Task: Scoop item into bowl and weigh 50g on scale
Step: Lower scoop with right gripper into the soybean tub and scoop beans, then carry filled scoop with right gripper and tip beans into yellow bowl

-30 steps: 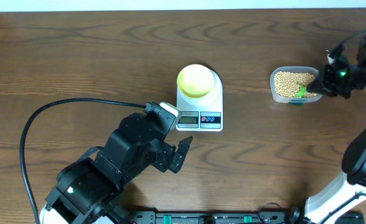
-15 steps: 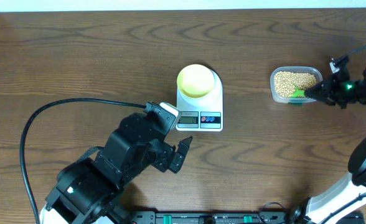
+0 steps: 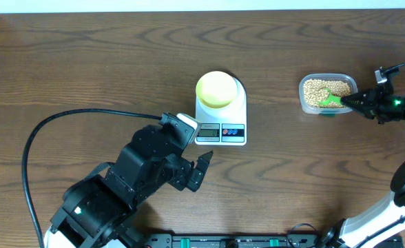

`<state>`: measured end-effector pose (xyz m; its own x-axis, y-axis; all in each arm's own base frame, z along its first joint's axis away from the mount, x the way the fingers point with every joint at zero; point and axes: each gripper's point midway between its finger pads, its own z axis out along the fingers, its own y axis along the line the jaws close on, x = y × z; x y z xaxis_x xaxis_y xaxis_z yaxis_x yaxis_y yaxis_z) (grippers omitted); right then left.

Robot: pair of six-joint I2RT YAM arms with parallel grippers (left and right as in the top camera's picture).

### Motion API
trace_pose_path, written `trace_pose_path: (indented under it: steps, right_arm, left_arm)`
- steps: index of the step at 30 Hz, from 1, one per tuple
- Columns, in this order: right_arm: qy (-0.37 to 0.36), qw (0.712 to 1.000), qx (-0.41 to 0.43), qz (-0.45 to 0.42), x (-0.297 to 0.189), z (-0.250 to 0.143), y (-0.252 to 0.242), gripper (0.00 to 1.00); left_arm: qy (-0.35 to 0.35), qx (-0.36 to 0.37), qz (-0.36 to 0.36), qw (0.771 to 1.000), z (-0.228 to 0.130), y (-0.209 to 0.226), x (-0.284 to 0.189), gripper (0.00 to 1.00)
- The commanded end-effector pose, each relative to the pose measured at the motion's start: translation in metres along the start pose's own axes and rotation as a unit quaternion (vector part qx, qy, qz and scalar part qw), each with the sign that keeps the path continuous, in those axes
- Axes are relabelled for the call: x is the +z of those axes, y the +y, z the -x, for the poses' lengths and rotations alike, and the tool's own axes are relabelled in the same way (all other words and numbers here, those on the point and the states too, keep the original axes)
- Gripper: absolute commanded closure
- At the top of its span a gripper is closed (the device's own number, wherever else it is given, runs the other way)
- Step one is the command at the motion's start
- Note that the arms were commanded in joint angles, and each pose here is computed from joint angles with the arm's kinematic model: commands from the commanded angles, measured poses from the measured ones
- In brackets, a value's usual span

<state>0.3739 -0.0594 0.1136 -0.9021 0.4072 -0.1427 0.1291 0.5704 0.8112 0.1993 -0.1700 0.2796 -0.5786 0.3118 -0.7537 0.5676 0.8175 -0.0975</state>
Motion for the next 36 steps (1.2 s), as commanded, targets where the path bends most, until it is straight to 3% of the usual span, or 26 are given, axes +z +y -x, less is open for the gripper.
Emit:
trace_pose_path:
  steps: [1,21,36]
  right_arm:
    - [-0.013,0.998,0.001,0.061,-0.001,0.003,0.014,0.99]
    - [-0.022,0.979,-0.012,0.203,0.001,0.007,0.072,0.99]
    - [0.121,0.945,-0.096,0.288,0.092,-0.045,0.171,0.99]
  left_arm:
    - [-0.003,-0.002,-0.006,1.0,0.002,-0.002,-0.002,0.02]
    - [-0.003,-0.002,-0.006,1.0,0.002,-0.002,-0.002,0.02]
    - [-0.003,-0.002,-0.006,1.0,0.002,-0.002,-0.002,0.02]
